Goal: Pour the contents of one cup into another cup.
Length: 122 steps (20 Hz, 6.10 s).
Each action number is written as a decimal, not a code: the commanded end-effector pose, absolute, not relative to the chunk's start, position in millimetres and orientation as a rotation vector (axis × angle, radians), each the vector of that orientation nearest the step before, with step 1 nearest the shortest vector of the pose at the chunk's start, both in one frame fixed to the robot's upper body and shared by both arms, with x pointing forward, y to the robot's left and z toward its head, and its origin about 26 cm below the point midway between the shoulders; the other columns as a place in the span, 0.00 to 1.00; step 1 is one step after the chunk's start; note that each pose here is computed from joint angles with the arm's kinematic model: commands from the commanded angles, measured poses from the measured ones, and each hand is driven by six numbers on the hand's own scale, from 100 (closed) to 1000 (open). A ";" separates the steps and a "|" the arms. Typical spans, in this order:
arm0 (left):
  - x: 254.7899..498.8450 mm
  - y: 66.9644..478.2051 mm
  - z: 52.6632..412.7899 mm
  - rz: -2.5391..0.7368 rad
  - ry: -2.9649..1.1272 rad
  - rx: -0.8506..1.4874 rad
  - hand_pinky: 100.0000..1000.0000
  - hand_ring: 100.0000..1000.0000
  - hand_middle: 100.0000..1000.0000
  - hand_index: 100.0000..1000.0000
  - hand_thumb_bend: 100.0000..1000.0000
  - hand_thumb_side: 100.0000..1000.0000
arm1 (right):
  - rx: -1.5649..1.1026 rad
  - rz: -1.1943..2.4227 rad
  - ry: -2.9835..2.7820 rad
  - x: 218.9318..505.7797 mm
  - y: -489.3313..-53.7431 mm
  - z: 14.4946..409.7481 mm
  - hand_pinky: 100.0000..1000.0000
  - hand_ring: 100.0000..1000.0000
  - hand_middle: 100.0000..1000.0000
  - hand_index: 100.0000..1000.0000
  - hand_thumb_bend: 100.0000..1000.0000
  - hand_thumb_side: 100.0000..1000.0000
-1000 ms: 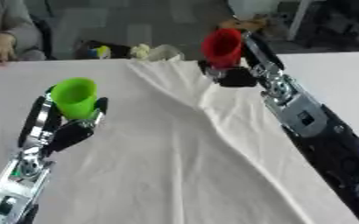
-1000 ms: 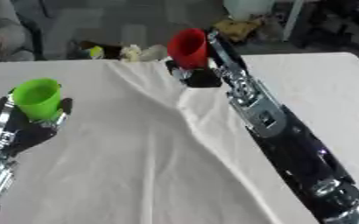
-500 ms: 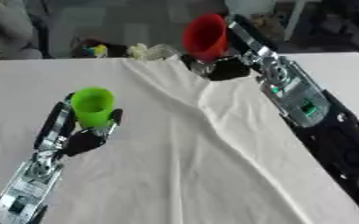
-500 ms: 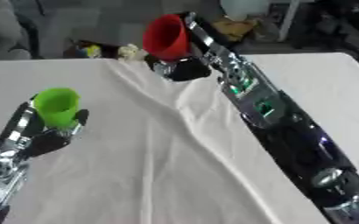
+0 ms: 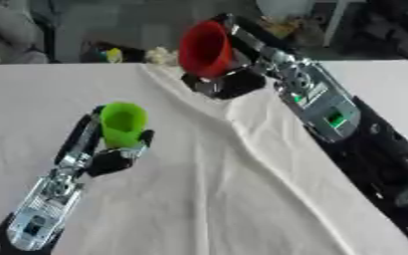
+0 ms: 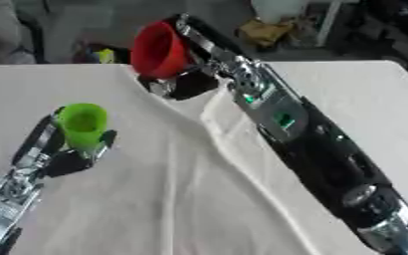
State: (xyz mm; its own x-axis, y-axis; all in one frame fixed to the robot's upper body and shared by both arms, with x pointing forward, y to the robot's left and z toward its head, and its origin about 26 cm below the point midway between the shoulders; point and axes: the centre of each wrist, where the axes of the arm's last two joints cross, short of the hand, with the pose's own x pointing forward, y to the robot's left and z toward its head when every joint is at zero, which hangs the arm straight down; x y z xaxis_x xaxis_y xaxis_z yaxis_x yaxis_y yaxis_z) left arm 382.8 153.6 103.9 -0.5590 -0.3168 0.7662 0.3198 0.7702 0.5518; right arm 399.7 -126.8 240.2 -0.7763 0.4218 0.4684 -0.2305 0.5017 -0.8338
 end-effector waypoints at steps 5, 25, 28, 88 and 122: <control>380.9 133.0 109.1 -0.928 -2.015 -0.075 0.00 0.28 0.23 0.61 0.00 0.18 | -0.170 1.394 -2.091 403.4 -109.1 241.4 0.38 0.27 0.19 0.38 0.00 0.00; 377.5 121.6 107.1 -0.918 -2.011 -0.169 0.00 0.28 0.22 0.61 0.00 0.18 | -0.442 1.626 -2.150 402.5 -103.4 239.2 0.40 0.30 0.21 0.38 0.00 0.00; 377.4 123.0 106.9 -0.902 -2.010 -0.175 0.00 0.28 0.22 0.61 0.00 0.18 | -0.477 1.637 -2.168 403.0 -105.4 239.7 0.40 0.30 0.21 0.38 0.00 0.00; 377.2 125.9 107.6 -0.862 -2.010 -0.179 0.00 0.28 0.22 0.61 0.00 0.20 | -1.009 2.082 -2.180 398.2 -102.0 252.3 0.45 0.36 0.32 0.43 0.00 0.03; 401.5 168.9 60.3 -1.014 -2.000 0.142 0.53 0.83 0.71 0.81 0.89 0.52 | -0.513 1.003 -2.329 376.5 -163.7 233.2 0.40 0.22 0.18 0.32 0.00 0.00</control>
